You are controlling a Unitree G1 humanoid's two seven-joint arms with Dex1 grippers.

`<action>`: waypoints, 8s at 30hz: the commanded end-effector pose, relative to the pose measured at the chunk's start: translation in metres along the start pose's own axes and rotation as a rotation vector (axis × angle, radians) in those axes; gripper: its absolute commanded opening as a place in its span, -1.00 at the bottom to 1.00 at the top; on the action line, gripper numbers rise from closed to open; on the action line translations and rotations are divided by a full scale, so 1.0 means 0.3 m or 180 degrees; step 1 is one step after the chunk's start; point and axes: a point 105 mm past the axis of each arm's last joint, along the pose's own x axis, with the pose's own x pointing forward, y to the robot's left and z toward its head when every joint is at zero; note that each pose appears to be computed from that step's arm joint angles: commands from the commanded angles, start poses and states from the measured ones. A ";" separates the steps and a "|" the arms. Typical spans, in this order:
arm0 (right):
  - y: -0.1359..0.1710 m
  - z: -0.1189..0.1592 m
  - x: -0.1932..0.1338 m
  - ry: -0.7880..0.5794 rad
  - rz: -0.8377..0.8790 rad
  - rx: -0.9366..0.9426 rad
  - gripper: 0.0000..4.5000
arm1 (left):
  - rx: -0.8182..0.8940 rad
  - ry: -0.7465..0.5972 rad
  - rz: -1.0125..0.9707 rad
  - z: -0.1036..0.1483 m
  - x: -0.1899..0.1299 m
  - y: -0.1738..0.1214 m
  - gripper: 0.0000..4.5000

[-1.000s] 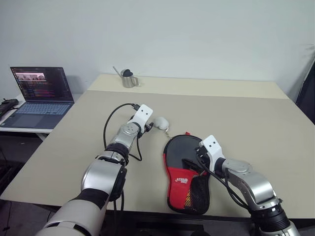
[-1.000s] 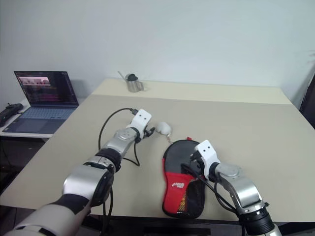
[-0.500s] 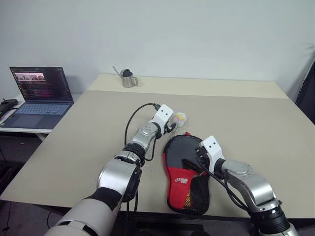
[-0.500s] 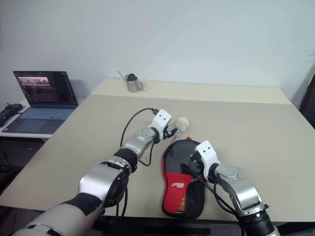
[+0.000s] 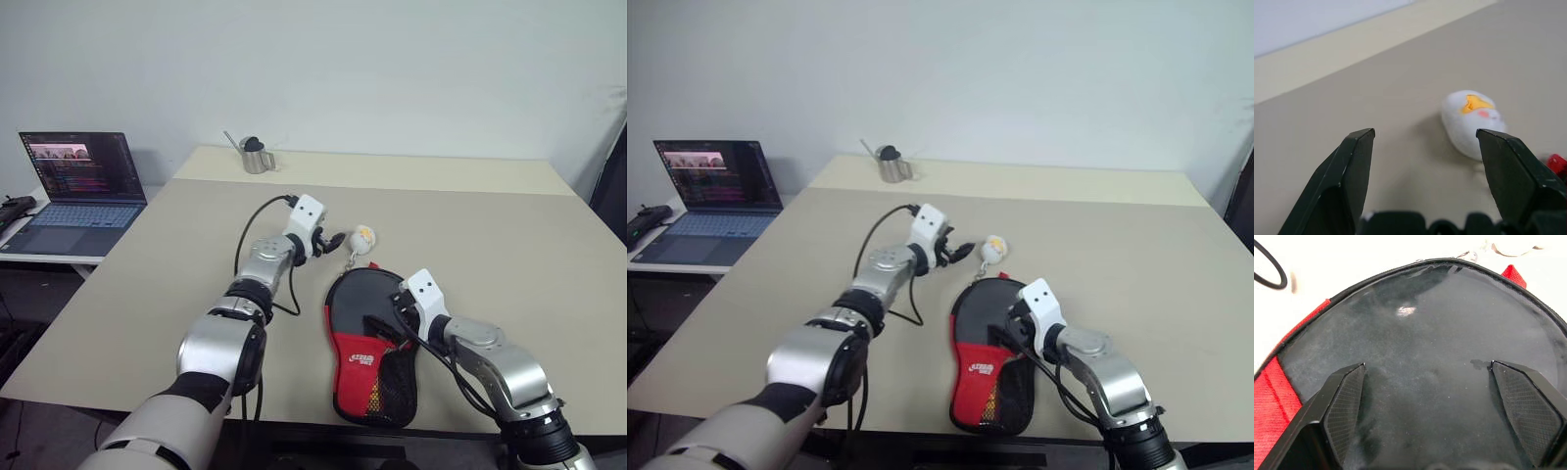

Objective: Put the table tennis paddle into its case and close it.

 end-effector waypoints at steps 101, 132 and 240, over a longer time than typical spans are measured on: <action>-0.396 0.335 0.264 0.0149 -0.1470 -0.1570 -1.00 | 0.0062 0.0279 -0.1458 -0.203 -0.165 -0.506 0.62; -0.413 0.185 -0.166 0.0777 -0.0542 -0.2288 -1.00 | 0.0093 0.0338 -0.1278 -0.216 -0.099 -0.479 0.62; 0.260 -0.173 -0.536 0.1644 0.1574 -0.1651 -0.72 | 0.0757 0.0408 -0.2711 -0.208 0.027 -0.767 0.62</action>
